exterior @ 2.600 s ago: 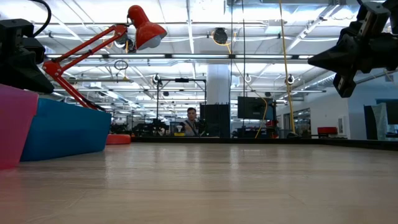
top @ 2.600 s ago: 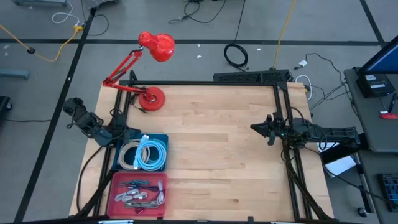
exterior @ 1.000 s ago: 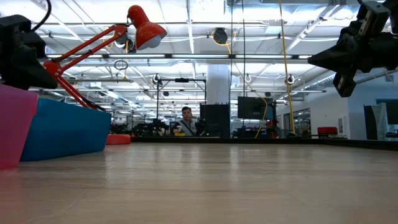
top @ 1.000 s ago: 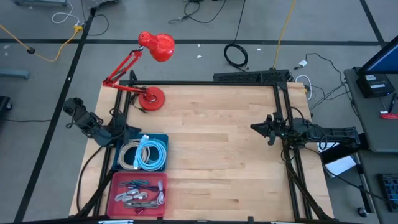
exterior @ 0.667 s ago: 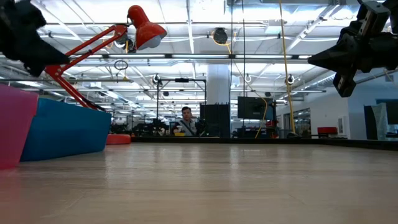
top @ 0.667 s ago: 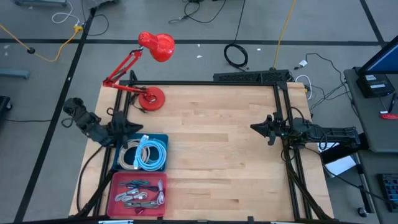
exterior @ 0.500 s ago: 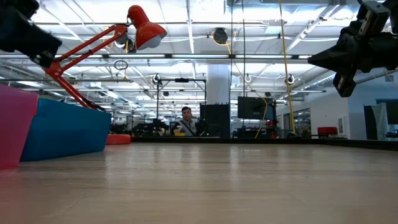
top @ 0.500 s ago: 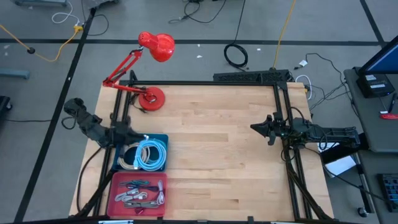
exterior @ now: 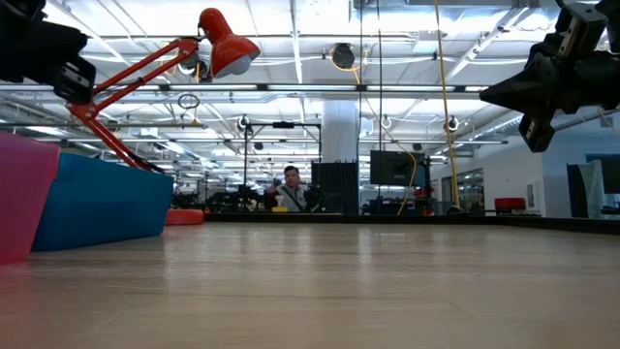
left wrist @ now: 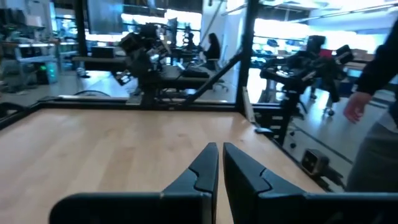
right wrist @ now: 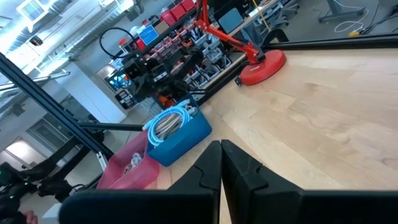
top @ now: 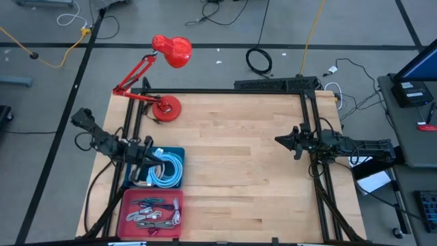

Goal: Pick & Place USB Port
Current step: Return to Home Position

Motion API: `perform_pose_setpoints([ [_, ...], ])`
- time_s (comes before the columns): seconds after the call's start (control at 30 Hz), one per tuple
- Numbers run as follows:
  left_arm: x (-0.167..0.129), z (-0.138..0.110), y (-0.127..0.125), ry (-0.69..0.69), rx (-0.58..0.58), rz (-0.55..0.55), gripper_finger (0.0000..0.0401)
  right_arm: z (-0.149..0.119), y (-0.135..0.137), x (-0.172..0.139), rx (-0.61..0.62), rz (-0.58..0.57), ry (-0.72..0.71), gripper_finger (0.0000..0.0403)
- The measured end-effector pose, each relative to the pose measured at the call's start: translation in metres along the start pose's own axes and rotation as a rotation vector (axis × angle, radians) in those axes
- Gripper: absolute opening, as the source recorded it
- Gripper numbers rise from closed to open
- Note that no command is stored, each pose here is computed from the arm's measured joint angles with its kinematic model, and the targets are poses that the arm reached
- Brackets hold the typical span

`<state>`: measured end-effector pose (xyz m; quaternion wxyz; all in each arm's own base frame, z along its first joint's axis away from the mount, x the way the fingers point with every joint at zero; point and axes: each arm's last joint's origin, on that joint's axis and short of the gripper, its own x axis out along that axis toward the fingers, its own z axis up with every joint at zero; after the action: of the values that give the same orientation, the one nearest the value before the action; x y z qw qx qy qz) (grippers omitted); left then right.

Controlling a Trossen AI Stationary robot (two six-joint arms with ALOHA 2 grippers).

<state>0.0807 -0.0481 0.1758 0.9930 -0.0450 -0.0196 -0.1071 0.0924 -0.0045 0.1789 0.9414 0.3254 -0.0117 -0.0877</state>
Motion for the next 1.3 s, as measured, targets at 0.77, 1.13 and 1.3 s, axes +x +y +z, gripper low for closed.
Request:
perform_pose_setpoints([
  [0.77,0.0006,-0.0011,-0.0022,0.013,-0.027,-0.068,0.0026,0.0,0.0,0.0,0.0,0.0,0.0,0.0],
  [1.13,0.0006,-0.0011,-0.0022,0.013,-0.031,-0.067,0.0026,0.0,0.0,0.0,0.0,0.0,0.0,0.0],
  [1.3,0.0006,-0.001,-0.0022,0.013,-0.03,-0.067,0.0026,0.0,0.0,0.0,0.0,0.0,0.0,0.0],
])
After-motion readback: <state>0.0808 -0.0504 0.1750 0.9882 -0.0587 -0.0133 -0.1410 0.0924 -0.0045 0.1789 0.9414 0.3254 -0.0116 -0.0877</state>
